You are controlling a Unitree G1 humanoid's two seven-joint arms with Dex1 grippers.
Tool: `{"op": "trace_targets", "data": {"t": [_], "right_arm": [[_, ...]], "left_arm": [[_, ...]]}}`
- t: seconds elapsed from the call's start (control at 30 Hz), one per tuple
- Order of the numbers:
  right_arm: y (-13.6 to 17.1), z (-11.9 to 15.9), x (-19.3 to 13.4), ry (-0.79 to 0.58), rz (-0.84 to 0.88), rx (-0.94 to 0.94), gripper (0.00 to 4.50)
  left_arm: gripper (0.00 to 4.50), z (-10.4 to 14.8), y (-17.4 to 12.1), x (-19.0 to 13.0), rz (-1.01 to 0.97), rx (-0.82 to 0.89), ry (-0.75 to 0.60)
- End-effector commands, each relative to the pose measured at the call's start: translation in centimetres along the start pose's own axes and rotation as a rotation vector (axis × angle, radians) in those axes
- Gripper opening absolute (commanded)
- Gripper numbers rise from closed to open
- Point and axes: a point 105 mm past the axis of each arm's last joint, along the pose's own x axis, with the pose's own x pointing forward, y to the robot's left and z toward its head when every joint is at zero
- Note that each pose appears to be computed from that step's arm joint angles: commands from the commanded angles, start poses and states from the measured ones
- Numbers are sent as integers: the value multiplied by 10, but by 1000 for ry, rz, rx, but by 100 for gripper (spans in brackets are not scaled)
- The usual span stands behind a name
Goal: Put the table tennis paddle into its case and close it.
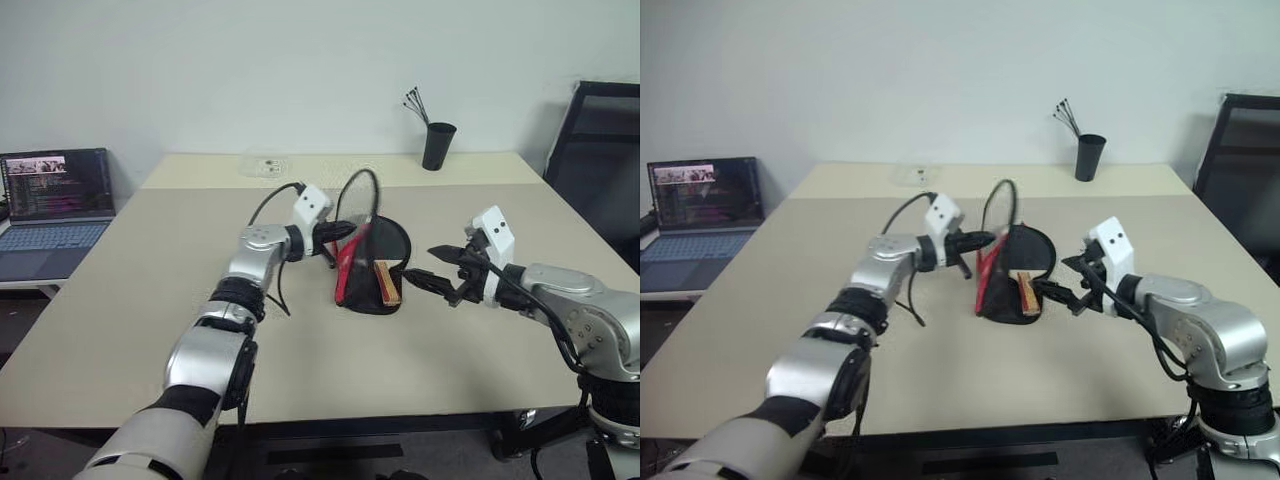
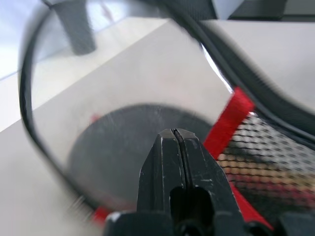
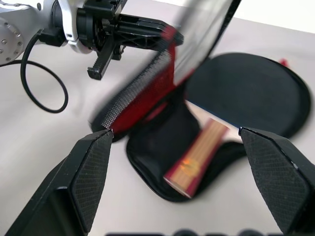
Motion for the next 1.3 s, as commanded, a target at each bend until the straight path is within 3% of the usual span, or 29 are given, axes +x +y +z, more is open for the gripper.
{"op": "trace_targets", "data": {"t": [0.03, 0.23, 0.4, 0.57, 0.7, 1.03, 1.3], "right_arm": [[-3, 10, -9, -37, -36, -17, 450], [-12, -1, -4, -17, -81, 41, 450], [-20, -3, 12, -33, -94, 142, 450], [-33, -7, 44, -52, -116, 254, 450], [-49, -17, 66, -51, -185, 290, 450], [-48, -55, 107, 31, -190, 267, 450], [-53, -59, 123, 41, -204, 237, 450]], "left_arm": [[2, 15, -2, 8, -3, 52, -31], [2, 5, 13, -15, 35, 43, -39], [2, -7, 30, -52, 80, 32, -46], [2, -16, 32, -101, 62, -17, -53], [2, -20, 33, -121, 113, -29, -31], [2, -15, 26, -132, 143, -45, -26], [2, -9, 26, -132, 149, -45, -33]]}}
